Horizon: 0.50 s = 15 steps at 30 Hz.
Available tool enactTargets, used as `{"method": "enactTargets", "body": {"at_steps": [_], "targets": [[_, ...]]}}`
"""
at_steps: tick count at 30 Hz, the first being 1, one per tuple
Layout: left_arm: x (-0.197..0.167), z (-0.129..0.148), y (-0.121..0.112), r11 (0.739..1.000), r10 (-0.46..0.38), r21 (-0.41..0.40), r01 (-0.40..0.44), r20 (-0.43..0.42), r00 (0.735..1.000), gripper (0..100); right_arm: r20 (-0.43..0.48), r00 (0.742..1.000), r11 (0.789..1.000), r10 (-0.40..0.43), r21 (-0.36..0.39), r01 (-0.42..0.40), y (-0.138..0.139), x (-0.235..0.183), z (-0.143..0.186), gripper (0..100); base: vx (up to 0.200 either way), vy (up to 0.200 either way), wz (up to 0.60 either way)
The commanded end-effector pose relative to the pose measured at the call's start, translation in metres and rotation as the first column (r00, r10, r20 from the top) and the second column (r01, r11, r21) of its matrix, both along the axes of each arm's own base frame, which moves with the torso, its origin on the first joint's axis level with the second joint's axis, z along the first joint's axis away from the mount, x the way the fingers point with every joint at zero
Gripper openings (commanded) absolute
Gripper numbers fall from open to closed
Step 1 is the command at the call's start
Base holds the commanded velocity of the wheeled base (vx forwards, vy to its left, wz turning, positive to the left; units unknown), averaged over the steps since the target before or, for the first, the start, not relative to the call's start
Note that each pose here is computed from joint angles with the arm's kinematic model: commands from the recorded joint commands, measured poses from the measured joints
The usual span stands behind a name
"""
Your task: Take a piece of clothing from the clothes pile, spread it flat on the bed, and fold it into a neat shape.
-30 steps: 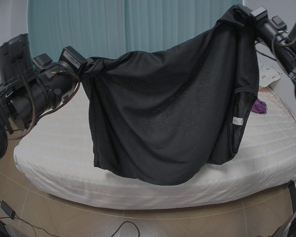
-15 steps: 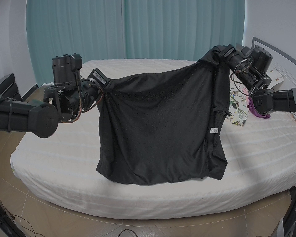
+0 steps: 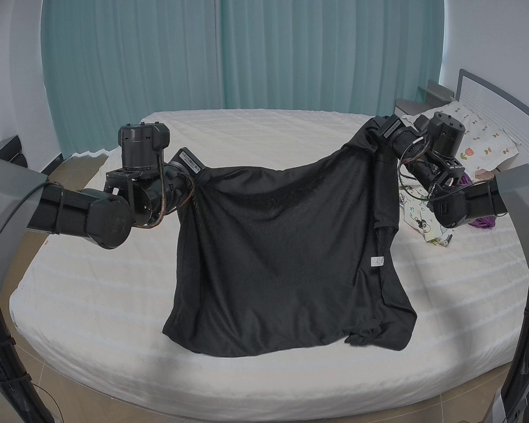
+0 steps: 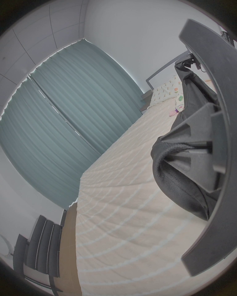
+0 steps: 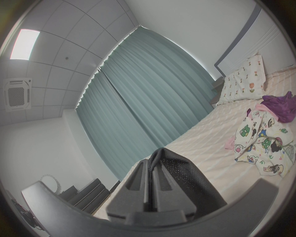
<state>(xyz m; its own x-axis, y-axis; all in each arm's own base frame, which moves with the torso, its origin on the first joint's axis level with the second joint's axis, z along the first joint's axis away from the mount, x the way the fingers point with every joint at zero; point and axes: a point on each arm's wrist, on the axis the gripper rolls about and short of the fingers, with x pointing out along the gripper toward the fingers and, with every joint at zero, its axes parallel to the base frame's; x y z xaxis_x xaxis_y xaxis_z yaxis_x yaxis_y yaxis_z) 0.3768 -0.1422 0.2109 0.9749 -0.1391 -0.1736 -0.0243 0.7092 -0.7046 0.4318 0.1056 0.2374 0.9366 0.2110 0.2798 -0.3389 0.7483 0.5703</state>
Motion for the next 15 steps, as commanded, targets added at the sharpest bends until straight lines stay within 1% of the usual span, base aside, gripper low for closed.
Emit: {"method": "enactTargets", "body": {"at_steps": [1,7,9,14,15], "targets": [[0.015,-0.026,-0.006,1.0,-0.006,0.018,0.007,-0.054,0.999,0,-0.052,0.999,1.0,-0.002,-0.013,0.001,0.002,0.01,-0.024,0,0.2,0.0,0.0],[0.027,-0.053,-0.01,0.999,-0.004,0.04,0.008,-0.109,0.994,0,-0.106,0.994,1.0,-0.015,-0.024,0.012,0.004,0.017,-0.049,0,0.0,0.0,0.0],[0.029,-0.058,-0.01,0.999,-0.002,0.041,0.007,-0.114,0.994,0,-0.115,0.993,1.0,-0.016,-0.026,0.013,0.004,0.019,-0.053,0,0.0,0.0,0.0],[0.045,-0.082,-0.011,0.999,0.017,0.042,-0.012,-0.116,0.993,0,-0.168,0.985,0.999,-0.033,-0.039,0.027,0.004,0.03,-0.08,0,0.0,0.0,0.0],[0.046,-0.083,-0.011,0.999,0.018,0.042,-0.013,-0.118,0.993,100,-0.171,0.985,0.999,-0.033,-0.039,0.027,0.004,0.03,-0.081,100,0.0,0.0,0.0]]}}
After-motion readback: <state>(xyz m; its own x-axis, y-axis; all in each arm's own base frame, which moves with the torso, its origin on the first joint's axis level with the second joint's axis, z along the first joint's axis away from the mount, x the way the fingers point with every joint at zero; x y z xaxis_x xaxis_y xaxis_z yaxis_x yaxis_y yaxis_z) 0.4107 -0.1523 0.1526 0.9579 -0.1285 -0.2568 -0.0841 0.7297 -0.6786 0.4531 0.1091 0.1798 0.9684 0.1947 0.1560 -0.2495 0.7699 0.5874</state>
